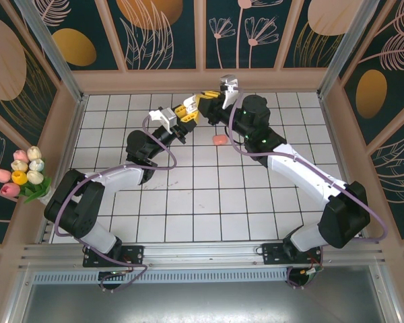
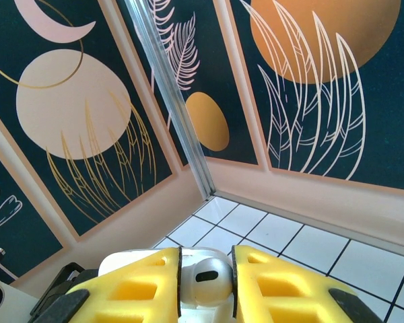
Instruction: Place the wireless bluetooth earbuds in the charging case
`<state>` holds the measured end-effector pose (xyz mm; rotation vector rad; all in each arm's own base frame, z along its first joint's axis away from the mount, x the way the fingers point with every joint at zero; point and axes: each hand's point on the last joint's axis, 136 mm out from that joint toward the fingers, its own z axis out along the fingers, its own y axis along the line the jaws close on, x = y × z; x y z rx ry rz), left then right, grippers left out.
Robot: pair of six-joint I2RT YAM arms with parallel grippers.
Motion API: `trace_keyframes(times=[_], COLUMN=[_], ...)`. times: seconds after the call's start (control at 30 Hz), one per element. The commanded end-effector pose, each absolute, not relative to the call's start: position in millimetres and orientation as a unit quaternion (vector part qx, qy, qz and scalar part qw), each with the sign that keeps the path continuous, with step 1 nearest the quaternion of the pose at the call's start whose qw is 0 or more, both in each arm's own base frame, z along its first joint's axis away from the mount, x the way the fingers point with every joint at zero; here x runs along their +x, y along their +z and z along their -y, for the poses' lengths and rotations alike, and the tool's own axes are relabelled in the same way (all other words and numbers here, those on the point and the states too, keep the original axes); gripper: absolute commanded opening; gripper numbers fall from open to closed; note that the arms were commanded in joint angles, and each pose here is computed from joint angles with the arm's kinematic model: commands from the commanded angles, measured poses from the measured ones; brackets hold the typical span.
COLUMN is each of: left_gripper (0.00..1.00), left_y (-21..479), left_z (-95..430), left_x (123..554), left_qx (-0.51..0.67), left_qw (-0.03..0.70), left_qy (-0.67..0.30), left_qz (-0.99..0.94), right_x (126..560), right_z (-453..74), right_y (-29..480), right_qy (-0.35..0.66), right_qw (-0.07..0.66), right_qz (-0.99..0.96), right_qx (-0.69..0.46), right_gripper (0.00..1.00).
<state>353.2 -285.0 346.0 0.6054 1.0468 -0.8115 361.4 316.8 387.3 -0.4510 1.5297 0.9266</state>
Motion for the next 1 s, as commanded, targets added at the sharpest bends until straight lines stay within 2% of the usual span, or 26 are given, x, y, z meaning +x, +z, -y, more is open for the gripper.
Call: trace_keyframes(times=[0.0, 0.53, 0.97], left_gripper=[0.0, 0.0, 0.0], left_y=[372, 376, 378], left_z=[282, 282, 281], left_x=[343, 340, 341], left_qx=[0.281, 0.283, 0.281], left_qw=[0.762, 0.764, 0.768], left_qy=[-0.382, -0.385, -0.381], left_qz=[-0.442, -0.433, -0.431], right_x=[365, 364, 357], right_z=[-318, -329, -322], right_y=[384, 355, 351], right_qy=[0.392, 0.329, 0.331], right_qw=[0.614, 0.612, 0.61], right_qz=[-0.657, -0.683, -0.685], right_qx=[-0.194, -0.226, -0.22], right_gripper=[0.24, 0.24, 0.24])
